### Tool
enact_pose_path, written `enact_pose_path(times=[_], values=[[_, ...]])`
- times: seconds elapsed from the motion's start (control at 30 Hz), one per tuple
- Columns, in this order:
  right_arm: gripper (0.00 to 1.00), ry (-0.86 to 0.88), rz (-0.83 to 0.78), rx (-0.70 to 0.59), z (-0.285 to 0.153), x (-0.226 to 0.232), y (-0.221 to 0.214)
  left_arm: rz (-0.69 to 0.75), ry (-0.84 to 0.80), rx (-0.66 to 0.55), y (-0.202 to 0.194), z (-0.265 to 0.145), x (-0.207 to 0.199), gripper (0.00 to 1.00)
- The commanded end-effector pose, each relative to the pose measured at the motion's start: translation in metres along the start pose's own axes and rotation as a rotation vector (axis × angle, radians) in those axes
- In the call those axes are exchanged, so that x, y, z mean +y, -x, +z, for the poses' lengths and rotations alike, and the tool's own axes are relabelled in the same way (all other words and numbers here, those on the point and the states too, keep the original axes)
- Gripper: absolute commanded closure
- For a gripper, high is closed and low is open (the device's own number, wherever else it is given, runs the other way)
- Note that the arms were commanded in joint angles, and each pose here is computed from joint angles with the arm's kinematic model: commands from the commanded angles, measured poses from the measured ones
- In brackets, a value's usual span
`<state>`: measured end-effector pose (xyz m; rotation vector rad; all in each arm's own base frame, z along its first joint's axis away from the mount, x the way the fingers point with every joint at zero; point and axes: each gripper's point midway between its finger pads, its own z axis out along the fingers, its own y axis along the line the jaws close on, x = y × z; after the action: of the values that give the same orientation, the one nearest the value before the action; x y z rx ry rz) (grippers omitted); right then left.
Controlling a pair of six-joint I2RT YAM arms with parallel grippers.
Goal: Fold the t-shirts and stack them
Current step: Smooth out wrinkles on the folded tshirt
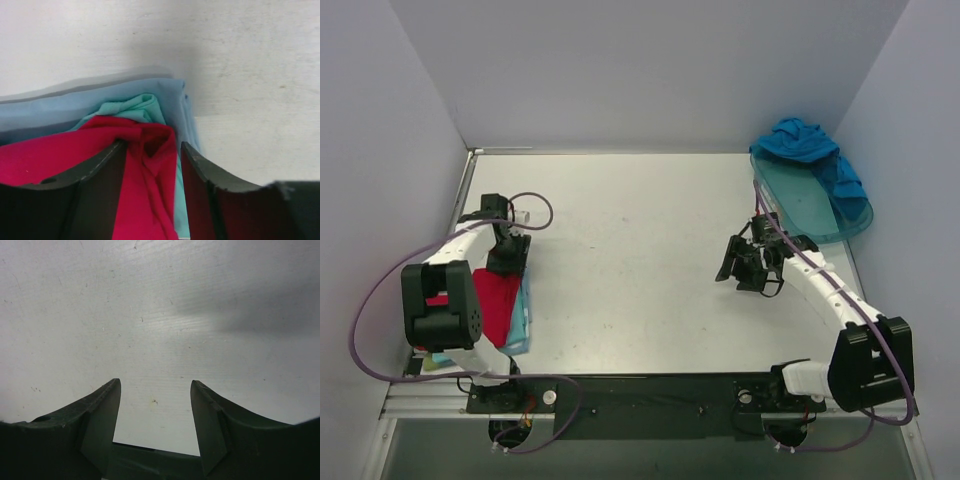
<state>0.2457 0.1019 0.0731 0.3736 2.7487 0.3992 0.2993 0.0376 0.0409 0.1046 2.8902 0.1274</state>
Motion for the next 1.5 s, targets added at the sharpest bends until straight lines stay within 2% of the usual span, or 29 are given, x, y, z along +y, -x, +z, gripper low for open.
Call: enact_pose_path(times=[0.0,0.03,0.07,0.1,0.13,0.23,0.37,0.4,0.43,0.47,0.5,0.53,0.6,0.77,0.87,1.07,1.17,1.3,1.47], values=[[0.46,-0.052,-0.004,-0.05,-0.012,-0.015,0.004,0.044,-0.112,-0.246,0.047,-0.051,-0.016,0.38],[0.46,-0.052,-0.013,-0.069,-0.015,-0.016,0.007,0.061,-0.149,-0.298,0.05,-0.067,-0.023,0.33],[0.46,-0.055,-0.015,-0.094,-0.017,-0.018,0.01,0.078,-0.158,-0.326,0.053,-0.075,-0.024,0.21],[0.45,-0.057,-0.021,-0.107,-0.019,-0.02,0.012,0.092,-0.173,-0.384,0.056,-0.094,-0.028,0.14],[0.45,-0.054,-0.019,-0.139,-0.022,-0.022,0.016,0.108,-0.175,-0.419,0.057,-0.105,-0.028,0.13],[0.44,-0.056,-0.017,-0.206,-0.025,-0.033,0.021,0.192,-0.214,-0.548,0.051,-0.15,-0.038,0.12],[0.44,-0.049,-0.034,-0.378,-0.036,-0.041,0.037,0.359,-0.246,-0.653,0.018,-0.178,-0.054,0.11],[0.43,-0.045,-0.039,-0.43,-0.043,-0.041,0.041,0.383,-0.23,-0.699,0.02,-0.181,-0.054,0.11],[0.43,-0.047,-0.046,-0.453,-0.039,-0.045,0.041,0.38,-0.196,-0.739,0.01,-0.178,-0.052,0.11],[0.43,-0.045,-0.045,-0.498,-0.045,-0.047,0.042,0.359,-0.157,-0.843,0.022,-0.188,-0.05,0.11],[0.43,-0.049,-0.046,-0.513,-0.04,-0.052,0.039,0.326,-0.116,-0.861,0.01,-0.176,-0.046,0.11],[0.43,-0.05,-0.045,-0.562,-0.047,-0.053,0.042,0.297,-0.087,-0.944,0.016,-0.183,-0.043,0.1],[0.42,-0.055,-0.045,-0.614,-0.049,-0.06,0.039,0.292,-0.061,-1.033,0.006,-0.179,-0.044,0.1],[0.41,-0.065,-0.021,-0.762,-0.05,-0.074,0.038,0.251,-0.062,-1.143,-0.024,-0.156,-0.052,0.09],[0.41,-0.087,-0.009,-0.802,-0.046,-0.084,0.036,0.223,-0.033,-1.217,-0.023,-0.159,-0.048,0.09],[0.41,-0.092,-0.014,-0.839,-0.04,-0.092,0.03,0.156,0.039,-1.185,-0.01,-0.133,-0.032,0.08],[0.41,-0.071,-0.014,-0.887,-0.048,-0.088,0.036,0.055,-0.039,-1.137,-0.002,-0.12,-0.037,0.08],[0.41,-0.073,-0.011,-0.896,-0.048,-0.089,0.035,0.052,-0.183,-1.099,0.001,-0.112,-0.059,0.07],[0.41,-0.079,-0.01,-0.887,-0.048,-0.089,0.036,-0.049,-0.13,-1.144,-0.004,-0.107,-0.047,0.05]])
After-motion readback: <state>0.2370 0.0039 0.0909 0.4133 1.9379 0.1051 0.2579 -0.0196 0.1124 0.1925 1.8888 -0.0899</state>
